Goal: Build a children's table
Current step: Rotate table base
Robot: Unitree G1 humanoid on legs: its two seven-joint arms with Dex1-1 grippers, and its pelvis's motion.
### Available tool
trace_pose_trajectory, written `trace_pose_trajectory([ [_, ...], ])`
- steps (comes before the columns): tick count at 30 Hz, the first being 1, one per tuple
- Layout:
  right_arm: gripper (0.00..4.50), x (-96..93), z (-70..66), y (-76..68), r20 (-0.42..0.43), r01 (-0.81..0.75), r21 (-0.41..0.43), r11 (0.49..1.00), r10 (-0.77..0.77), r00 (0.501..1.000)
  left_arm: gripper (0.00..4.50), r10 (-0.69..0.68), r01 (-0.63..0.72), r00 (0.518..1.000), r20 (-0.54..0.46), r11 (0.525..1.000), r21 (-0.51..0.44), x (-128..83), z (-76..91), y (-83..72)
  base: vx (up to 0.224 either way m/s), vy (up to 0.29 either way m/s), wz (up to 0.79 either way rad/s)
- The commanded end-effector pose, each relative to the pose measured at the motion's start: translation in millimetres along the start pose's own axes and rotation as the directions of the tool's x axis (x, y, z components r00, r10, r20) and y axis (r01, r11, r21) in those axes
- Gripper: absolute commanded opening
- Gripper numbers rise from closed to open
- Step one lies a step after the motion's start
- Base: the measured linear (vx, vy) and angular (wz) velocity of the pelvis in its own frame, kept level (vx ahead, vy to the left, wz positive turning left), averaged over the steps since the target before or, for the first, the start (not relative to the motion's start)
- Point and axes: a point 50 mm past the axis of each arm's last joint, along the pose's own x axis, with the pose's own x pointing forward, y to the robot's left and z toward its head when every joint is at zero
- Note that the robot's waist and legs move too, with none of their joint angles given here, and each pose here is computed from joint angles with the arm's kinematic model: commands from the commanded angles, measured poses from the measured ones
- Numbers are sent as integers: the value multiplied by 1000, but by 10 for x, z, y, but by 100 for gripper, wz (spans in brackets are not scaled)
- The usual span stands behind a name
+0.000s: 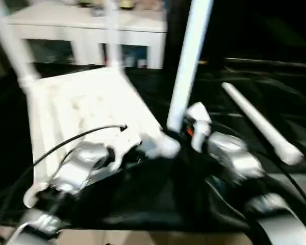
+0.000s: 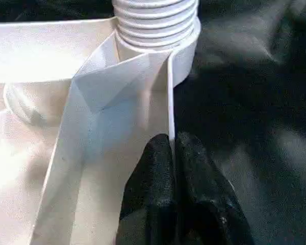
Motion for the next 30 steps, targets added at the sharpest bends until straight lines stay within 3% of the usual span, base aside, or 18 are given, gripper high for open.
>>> trace_pose_trajectory([
  [1, 190, -112, -515, -162, -235, 238, 64, 969, -217, 948, 0, 140, -136, 988, 61, 989, -65, 13, 259, 110, 0, 0, 0],
  [4, 190, -28, -502, -104, -247, 294, 98, 951, -263, 933, 0, 173, -169, 984, 47, 982, -86, 111, 295, 78, -46, -5, 4],
  [6, 190, 105, -474, 31, -271, 338, 102, 936, -301, 914, 0, 216, -213, 976, 37, 975, -70, 250, 387, 0, 12, -70, 15],
  [11, 190, 178, -442, 122, -270, 334, 97, 937, -298, 915, 0, 250, -247, 968, 22, 965, -88, 263, 405, 3, 65, -23, -20],
  [23, 190, 228, -416, 183, -258, 300, 95, 949, -267, 928, 0, 286, -285, 958, 2, 955, -86, 223, 362, 84, 0, 0, 0],
  [27, 190, 257, -375, 225, -231, 245, 51, 968, -227, 946, 0, 272, -270, 962, 14, 960, -71, 216, 367, 82, 0, 0, 0],
  [30, 190, 269, -328, 226, -199, 227, 84, 970, -206, 958, 0, 266, -264, 964, 17, 962, -68, 206, 364, 85, 0, 0, 0],
])
